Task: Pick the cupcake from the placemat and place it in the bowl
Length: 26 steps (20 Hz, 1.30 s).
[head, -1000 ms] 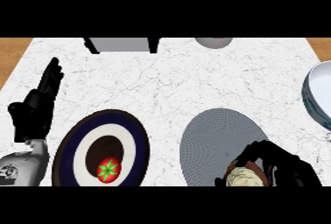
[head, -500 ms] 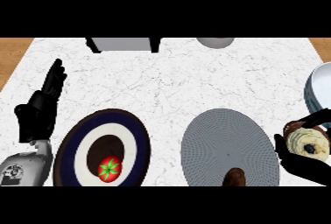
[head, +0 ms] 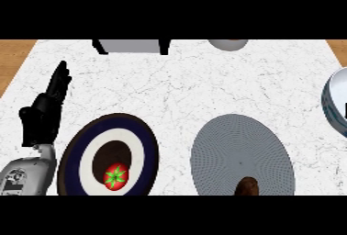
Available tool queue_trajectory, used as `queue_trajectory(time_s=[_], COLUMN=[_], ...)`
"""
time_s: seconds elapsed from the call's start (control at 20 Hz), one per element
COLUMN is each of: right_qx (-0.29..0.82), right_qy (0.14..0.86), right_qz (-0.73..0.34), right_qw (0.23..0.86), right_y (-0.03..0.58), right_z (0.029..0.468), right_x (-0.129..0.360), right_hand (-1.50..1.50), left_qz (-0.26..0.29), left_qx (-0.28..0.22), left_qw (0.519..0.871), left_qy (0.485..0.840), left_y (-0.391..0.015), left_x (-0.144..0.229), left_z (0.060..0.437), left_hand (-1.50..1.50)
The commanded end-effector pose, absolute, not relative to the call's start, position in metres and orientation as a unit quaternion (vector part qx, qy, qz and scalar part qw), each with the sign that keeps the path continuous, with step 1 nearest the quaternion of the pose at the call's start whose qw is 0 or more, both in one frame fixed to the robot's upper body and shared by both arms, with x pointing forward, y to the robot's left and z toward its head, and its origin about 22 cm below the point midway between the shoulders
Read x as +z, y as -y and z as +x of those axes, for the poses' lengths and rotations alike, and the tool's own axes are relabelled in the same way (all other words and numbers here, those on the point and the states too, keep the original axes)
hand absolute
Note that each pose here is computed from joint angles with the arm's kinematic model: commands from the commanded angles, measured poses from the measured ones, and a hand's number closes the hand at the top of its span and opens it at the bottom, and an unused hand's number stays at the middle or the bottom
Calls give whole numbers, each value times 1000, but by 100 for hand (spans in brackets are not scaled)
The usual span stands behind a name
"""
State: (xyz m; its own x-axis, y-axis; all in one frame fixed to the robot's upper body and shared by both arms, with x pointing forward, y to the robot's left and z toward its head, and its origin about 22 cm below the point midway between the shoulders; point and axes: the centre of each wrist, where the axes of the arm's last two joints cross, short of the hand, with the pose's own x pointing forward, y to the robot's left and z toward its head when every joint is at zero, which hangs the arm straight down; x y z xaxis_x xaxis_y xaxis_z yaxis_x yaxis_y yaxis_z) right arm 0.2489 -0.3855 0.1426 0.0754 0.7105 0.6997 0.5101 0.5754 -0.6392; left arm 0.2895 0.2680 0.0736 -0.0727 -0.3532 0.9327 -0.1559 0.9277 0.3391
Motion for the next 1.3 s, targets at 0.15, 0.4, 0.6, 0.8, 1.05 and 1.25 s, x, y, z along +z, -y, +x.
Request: queue_trajectory(time_s=[0.15, 0.4, 0.6, 0.8, 1.05, 1.25], right_qx=[117, 126, 89, 86, 72, 23], right_qy=[614, 592, 594, 587, 648, 686], right_qz=[-563, -588, -552, -494, -427, -413], right_qw=[540, 536, 578, 636, 626, 599], right_y=[450, 480, 508, 514, 515, 517], right_z=[277, 302, 301, 309, 313, 313], right_x=[109, 89, 77, 77, 71, 68], right_hand=[150, 150, 150, -150, -150, -150], left_qz=[158, 156, 159, 158, 160, 145], left_qx=[-79, -89, -76, -88, -80, -80], left_qw=[657, 654, 649, 654, 651, 650], left_qy=[733, 735, 740, 735, 737, 742], left_y=[-257, -260, -257, -256, -257, -256], left_x=[79, 85, 80, 72, 84, 86], left_z=[283, 288, 298, 287, 296, 301], left_hand=[0, 0, 0, 0, 0, 0])
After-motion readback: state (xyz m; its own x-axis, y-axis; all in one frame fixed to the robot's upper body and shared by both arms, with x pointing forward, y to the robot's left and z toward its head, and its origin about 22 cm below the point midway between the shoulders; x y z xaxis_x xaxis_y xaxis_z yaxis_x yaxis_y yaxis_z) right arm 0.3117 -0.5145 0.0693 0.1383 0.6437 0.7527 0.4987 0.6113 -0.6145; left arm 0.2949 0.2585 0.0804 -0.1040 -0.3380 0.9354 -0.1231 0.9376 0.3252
